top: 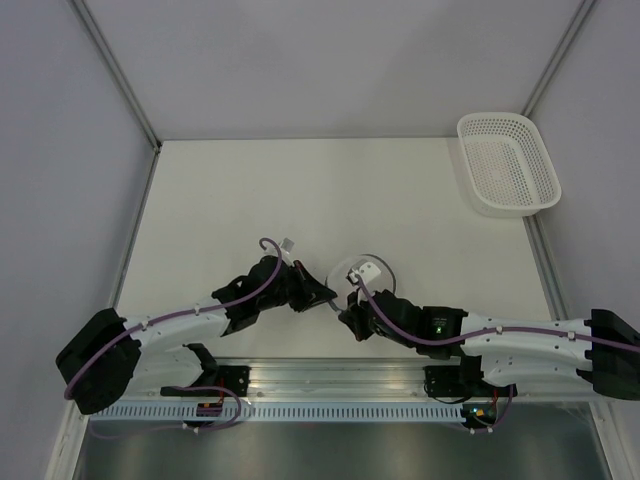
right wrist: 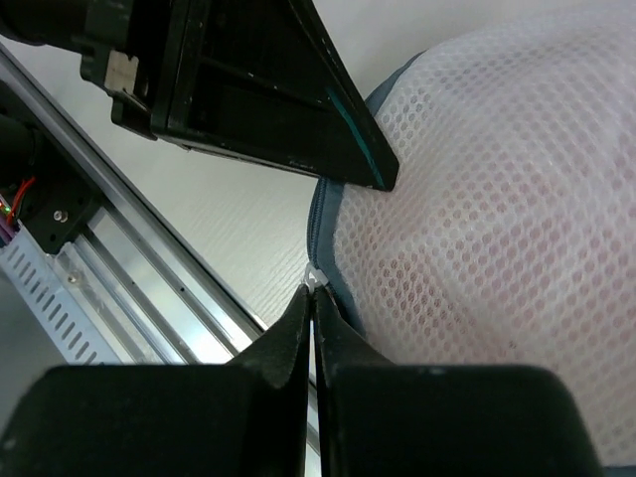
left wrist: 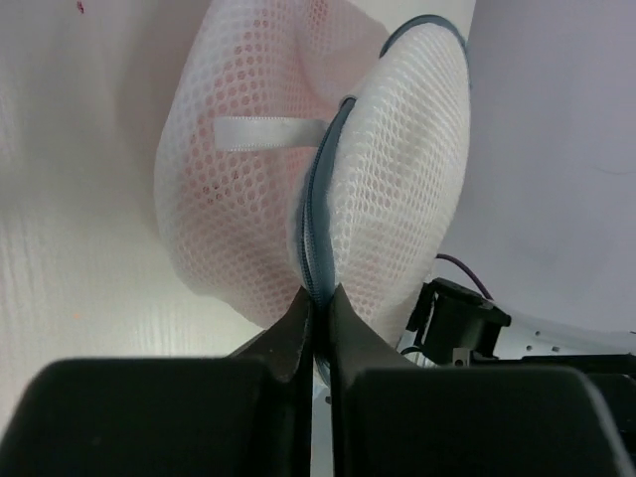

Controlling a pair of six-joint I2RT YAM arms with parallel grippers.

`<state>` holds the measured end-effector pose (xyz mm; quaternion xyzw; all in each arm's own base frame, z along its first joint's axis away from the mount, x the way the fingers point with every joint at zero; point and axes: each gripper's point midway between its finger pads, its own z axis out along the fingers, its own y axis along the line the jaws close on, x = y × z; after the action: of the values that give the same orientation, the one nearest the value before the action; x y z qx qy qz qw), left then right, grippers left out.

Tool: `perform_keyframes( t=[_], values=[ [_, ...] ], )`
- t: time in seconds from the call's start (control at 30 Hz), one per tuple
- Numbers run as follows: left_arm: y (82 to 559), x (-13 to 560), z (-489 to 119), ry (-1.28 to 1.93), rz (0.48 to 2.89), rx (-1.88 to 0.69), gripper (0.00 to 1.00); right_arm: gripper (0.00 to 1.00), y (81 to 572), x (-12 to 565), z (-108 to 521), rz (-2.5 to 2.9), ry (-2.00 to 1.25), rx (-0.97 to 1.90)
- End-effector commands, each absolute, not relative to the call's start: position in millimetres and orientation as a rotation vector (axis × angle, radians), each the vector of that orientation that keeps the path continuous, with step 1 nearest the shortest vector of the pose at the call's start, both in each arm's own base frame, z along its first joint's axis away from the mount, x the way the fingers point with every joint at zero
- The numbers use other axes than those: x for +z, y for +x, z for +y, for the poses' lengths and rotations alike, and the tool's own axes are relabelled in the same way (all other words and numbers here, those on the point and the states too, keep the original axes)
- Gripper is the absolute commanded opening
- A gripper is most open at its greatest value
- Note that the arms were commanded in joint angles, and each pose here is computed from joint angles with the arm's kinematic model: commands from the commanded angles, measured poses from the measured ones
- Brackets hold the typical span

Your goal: Unzip the laundry bag and remove the bra

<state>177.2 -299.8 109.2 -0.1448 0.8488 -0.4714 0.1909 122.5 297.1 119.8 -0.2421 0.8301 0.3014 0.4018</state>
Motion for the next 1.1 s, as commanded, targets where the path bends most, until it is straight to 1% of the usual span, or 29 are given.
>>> perform_keyframes(
  t=[0.0,0.17,0.2,0.27,0.3,0.33,0.37,0.47,0.5,0.6,0.7,0.73,0.77,0.83,0.87,0.9,0.93,0.97,1.0,1.03,1.07],
  values=[
    [194,138,-307,-0.436,2.269,-1.364,0.02,0.0,119,125,303,2.089,-0.648,0.784],
    [195,136,-292,-0.422,2.27,-1.273,0.02,0.0,127,112,281,2.153,-0.608,0.647],
    [196,127,-282,-0.433,2.292,-1.208,0.02,0.0,127,111,278,2.163,-0.599,0.631],
    [197,132,-271,-0.439,2.272,-1.188,0.02,0.0,130,108,267,2.183,-0.557,0.578],
    [198,125,-261,-0.441,2.281,-1.153,0.02,0.0,130,102,256,2.212,-0.551,0.521],
    [199,125,-256,-0.442,2.279,-1.141,0.02,0.0,133,102,250,2.226,-0.502,0.492],
    [200,127,-250,-0.421,2.26,-1.138,0.02,0.0,138,97,232,2.24,-0.469,0.386],
    [200,125,-237,-0.39,2.274,-1.122,0.02,0.0,149,101,209,2.24,-0.332,0.26],
    [199,124,-236,-0.352,2.283,-1.132,0.02,0.0,156,105,197,2.221,-0.29,0.187],
    [195,127,-242,-0.204,2.311,-1.161,0.02,0.0,168,118,188,2.173,-0.192,0.122],
    [194,141,-257,0.02,2.31,-1.204,0.02,0.01,176,128,192,2.134,-0.189,0.103],
    [197,136,-261,0.07,2.338,-1.192,0.02,0.0,177,129,196,2.131,-0.212,0.104],
    [204,150,-268,0.171,2.289,-1.187,0.02,0.0,179,132,204,2.12,-0.22,0.132],
    [216,148,-275,0.241,2.294,-1.161,0.02,0.0,176,127,214,2.136,-0.288,0.158],
    [231,160,-278,0.274,2.249,-1.13,0.02,0.0,176,127,222,2.136,-0.295,0.189],
    [239,164,-280,0.268,2.239,-1.116,0.06,0.0,174,126,225,2.139,-0.308,0.205],
    [247,159,-282,0.259,2.259,-1.104,0.23,0.0,173,124,229,2.148,-0.317,0.229],
    [254,169,-286,0.233,2.249,-1.118,0.38,0.0,172,123,233,2.148,-0.318,0.25],
    [257,168,-285,0.202,2.268,-1.106,0.54,0.0,171,122,236,2.15,-0.322,0.268],
    [258,167,-285,0.175,2.282,-1.102,0.64,0.0,170,122,239,2.15,-0.329,0.291],
    [260,163,-281,0.091,2.307,-1.082,0.72,0.0,168,122,245,2.151,-0.331,0.329]
  ],
)
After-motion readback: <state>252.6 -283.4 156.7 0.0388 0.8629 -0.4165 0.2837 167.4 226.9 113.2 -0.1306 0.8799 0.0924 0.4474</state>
